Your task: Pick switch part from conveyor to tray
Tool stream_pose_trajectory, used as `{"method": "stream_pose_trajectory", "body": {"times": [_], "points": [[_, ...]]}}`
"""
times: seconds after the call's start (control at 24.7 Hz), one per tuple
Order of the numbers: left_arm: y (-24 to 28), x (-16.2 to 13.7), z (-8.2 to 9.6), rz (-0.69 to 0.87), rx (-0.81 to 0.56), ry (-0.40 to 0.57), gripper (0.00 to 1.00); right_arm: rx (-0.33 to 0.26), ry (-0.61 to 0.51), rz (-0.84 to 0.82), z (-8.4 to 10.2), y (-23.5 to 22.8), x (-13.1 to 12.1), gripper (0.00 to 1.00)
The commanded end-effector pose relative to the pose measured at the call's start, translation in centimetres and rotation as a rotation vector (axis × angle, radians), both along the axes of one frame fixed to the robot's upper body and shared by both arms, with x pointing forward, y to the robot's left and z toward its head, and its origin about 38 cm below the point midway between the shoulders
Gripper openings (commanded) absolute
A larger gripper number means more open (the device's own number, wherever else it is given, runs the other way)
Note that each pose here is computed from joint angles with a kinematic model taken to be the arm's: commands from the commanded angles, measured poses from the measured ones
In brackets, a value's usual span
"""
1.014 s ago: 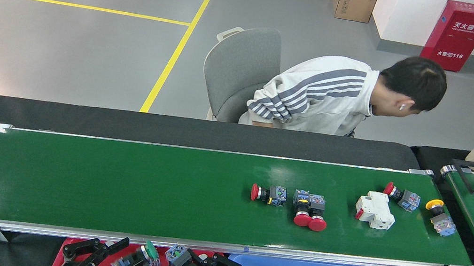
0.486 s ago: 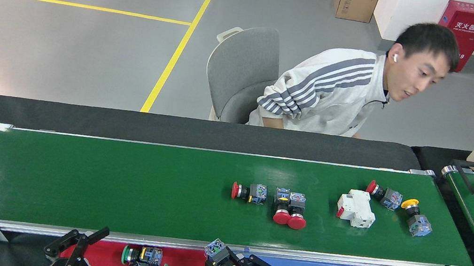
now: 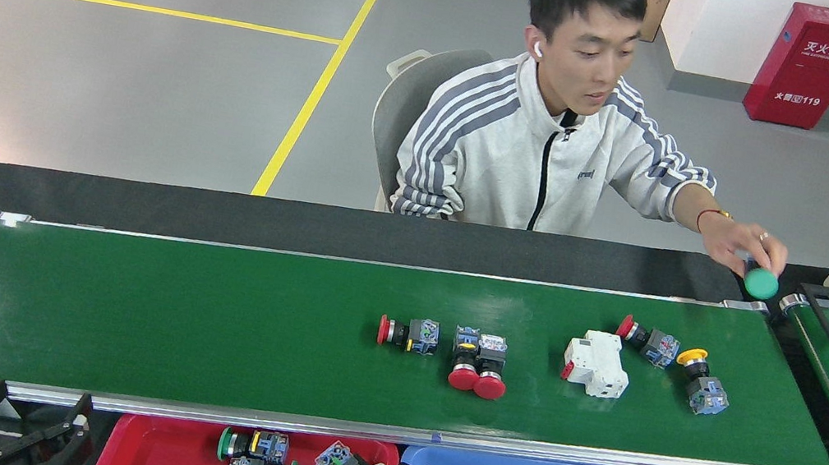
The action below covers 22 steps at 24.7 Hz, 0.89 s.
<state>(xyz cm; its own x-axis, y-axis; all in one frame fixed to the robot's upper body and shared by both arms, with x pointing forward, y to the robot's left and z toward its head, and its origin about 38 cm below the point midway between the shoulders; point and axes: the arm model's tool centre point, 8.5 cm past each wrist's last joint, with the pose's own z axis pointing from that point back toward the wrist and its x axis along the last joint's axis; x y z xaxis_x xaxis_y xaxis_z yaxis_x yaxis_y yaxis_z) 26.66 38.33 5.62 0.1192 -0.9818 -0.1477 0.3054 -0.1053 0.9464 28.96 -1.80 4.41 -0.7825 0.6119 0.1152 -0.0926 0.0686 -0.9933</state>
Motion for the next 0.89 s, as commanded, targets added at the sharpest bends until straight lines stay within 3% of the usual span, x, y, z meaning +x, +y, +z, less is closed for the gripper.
{"method": "stream_pose_trajectory", "body": {"times": [0.0,0.24,0.36,0.45,0.53,0.69,0.85], "points": [[0.0,0.3,0.7,0.010,0.009,-0.024,1.00,0.021,-0.025,0.004,1.0,0.3,0.4,1.00],[-1.2,0.4,0.3,-0.026,-0.002,-0.023,1.00,0.044,-0.035,-0.039,1.7,-0.5,0.7,1.00],[-0.9,0.2,0.3,-0.020,0.001,-0.021,1.00,0.042,-0.019,-0.337,1.4,-5.8,2.6,0.99],[-1.0,0.2,0.3,-0.022,0.000,-0.022,1.00,0.045,-0.042,-0.559,0.9,-9.4,2.7,0.99],[-1.0,0.5,0.5,-0.032,0.008,-0.027,1.00,0.012,-0.065,-0.730,-0.1,-13.4,1.9,0.99],[-3.9,3.2,1.1,-0.181,0.028,-0.051,1.00,0.011,0.010,-0.869,-1.9,-17.3,0.9,0.99],[-7.8,7.4,0.9,-0.353,0.042,-0.037,1.00,0.029,0.008,-0.948,-1.2,-18.0,2.0,0.99]]}}
